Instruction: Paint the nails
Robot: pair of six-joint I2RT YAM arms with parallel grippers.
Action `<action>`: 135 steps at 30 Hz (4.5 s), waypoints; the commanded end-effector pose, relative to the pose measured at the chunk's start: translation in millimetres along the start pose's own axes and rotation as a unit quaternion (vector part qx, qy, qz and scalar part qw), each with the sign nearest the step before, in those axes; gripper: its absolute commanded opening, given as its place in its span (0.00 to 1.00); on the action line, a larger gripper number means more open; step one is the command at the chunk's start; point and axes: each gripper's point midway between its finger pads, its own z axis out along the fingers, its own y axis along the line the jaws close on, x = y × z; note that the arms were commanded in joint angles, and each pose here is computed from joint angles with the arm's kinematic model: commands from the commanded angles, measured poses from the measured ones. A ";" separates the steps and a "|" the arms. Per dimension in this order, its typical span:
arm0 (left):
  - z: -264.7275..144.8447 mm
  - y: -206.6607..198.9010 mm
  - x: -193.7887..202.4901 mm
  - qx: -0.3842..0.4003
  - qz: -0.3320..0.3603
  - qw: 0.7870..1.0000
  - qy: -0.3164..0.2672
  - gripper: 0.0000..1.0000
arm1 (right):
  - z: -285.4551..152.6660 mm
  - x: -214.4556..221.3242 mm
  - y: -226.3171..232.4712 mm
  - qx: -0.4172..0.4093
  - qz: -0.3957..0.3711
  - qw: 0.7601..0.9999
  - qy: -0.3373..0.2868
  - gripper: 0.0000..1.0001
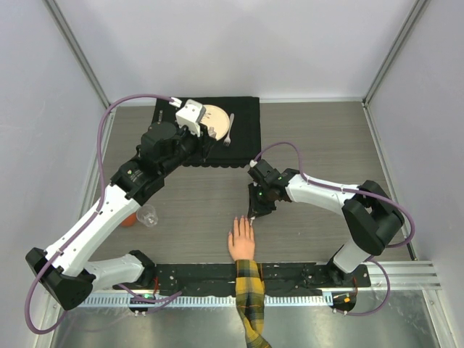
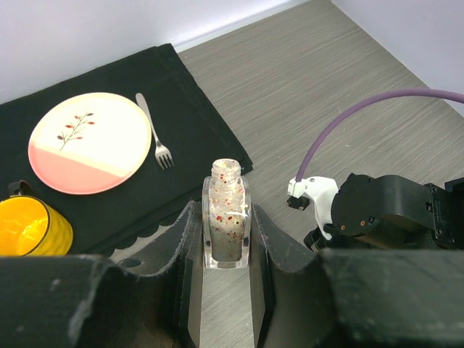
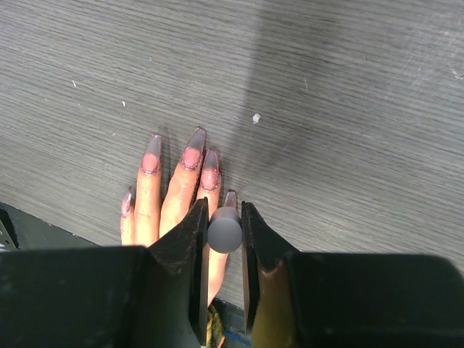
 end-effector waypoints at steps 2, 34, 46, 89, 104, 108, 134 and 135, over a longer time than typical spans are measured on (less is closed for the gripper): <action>-6.4 -5.5 -40.8 0.010 0.003 0.998 -0.062 0.00 | 1.8 -2.1 1.1 -0.005 0.002 1.000 -0.003 0.01; -4.4 -4.2 -41.1 0.007 0.010 0.998 -0.062 0.00 | 6.9 -13.4 3.9 -0.002 -0.003 1.000 -0.008 0.01; -3.2 -3.4 -41.6 0.005 0.014 0.998 -0.062 0.00 | 4.6 -20.6 7.3 -0.009 -0.004 1.000 -0.015 0.01; -9.5 -4.5 -39.3 0.008 0.001 0.998 -0.063 0.00 | -2.1 -7.5 4.6 -0.010 0.004 1.000 -0.006 0.01; -10.4 -5.4 -39.3 0.009 -0.006 0.998 -0.064 0.00 | -5.4 -4.3 5.5 -0.016 0.005 1.000 -0.009 0.01; -11.2 -5.5 -39.5 0.010 -0.009 0.998 -0.065 0.00 | -5.1 -1.3 6.4 -0.018 0.003 1.000 -0.005 0.01; -11.8 -5.2 -39.8 0.009 -0.008 0.998 -0.067 0.00 | -7.2 -0.3 3.6 -0.012 0.006 1.000 -0.009 0.01; -12.0 -5.2 -40.5 0.009 -0.008 0.998 -0.067 0.00 | -6.4 -0.5 3.6 -0.012 0.005 1.000 -0.009 0.01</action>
